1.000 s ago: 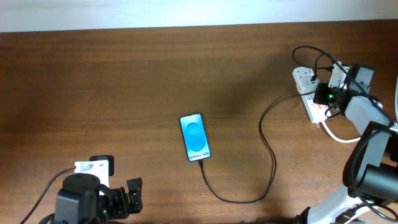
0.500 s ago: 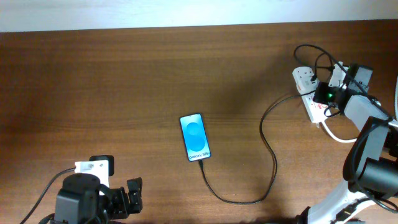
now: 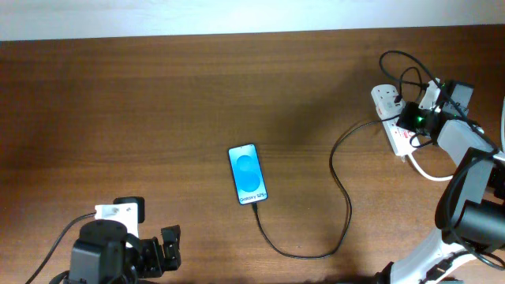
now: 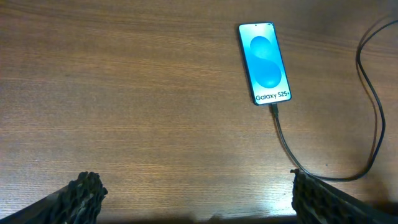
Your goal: Plug charger to phone and switch on socket
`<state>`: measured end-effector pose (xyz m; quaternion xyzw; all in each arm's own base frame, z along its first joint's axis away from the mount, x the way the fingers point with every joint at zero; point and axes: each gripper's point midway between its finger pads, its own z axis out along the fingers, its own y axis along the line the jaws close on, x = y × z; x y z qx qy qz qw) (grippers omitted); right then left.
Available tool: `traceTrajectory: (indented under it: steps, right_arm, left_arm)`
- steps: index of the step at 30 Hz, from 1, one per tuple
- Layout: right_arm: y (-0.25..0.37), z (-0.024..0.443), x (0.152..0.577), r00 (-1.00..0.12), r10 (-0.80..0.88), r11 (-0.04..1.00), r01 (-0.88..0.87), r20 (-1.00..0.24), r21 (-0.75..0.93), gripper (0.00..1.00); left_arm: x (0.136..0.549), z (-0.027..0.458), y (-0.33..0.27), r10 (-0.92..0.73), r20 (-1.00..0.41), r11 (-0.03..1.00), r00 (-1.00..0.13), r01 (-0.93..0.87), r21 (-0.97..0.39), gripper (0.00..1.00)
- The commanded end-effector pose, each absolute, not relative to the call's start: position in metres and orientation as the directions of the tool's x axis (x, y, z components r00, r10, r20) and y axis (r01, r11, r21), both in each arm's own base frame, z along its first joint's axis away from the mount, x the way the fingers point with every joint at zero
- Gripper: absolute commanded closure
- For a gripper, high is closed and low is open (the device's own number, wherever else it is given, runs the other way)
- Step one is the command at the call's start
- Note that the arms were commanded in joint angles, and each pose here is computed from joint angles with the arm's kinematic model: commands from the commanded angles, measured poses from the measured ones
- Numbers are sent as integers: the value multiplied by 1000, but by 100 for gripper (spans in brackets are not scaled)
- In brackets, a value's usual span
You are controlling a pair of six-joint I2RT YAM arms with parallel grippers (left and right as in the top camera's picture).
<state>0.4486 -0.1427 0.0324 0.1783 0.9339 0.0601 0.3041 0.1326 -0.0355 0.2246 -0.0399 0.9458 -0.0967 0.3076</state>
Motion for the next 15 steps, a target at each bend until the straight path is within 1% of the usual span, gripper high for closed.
traceTrajectory:
  steps: [1,5,8,10,13,15]
  right_arm:
    - [-140,39,453,-744,370,929,282,-557,241,96]
    - [-124,14,453,-784,347,937,266,-515,227,96]
    - [-121,15,454,-790,336,942,267,-513,205,96]
    - [-132,39,460,-763,342,940,280,-548,195,96]
    - [-163,101,464,-684,346,932,331,-643,149,96]
    - [-164,97,460,-695,354,929,338,-626,151,96]
  left_arm:
    - [133,226,-34,-139,-581,979,-802,-22,-204,1]
    - [133,226,-34,-139,-581,979,-802,-22,-204,1]
    - [133,226,-34,-139,-581,979,-802,-22,-204,1]
    - [133,226,-34,-139,-581,979,-802,-22,-204,1]
    - [133,226,-34,-139,-581,979,-802,-22,-204,1]
    - [133,226,-34,-139,-581,979,-802,-22,-204,1]
